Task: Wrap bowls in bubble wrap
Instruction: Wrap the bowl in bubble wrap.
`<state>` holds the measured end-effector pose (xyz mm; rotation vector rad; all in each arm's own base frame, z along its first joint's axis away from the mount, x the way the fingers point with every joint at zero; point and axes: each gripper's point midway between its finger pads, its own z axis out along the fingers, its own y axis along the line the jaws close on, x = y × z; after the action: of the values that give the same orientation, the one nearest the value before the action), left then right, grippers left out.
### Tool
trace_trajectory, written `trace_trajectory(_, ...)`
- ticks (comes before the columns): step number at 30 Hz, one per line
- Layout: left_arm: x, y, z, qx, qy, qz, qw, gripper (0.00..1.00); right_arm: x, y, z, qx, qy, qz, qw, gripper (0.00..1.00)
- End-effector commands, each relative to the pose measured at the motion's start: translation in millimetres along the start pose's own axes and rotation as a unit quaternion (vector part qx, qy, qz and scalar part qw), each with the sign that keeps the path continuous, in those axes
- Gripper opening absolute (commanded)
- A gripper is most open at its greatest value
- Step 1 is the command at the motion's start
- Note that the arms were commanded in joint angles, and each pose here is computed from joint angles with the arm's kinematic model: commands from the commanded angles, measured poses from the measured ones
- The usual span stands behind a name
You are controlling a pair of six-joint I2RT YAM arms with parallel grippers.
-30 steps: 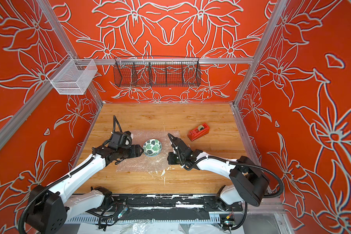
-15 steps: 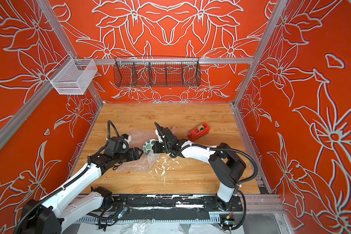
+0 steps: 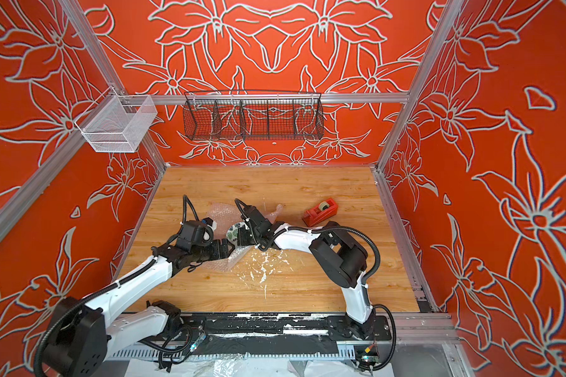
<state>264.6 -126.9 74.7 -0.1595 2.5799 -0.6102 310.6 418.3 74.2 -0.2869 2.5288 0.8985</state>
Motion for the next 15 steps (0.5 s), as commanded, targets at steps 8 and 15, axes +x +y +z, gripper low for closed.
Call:
trace_trajectory(8,-24,-5,13,-0.008,-0.014,0.005,1.0,0.85,-2,-2,5,0.02,-0.004,0.009,1.0,0.1)
trace_trajectory(15,-27,-5,23,-0.016,-0.003,-0.004,1.0,0.83,-4,0,6,0.019,-0.004,0.008,1.0,0.14)
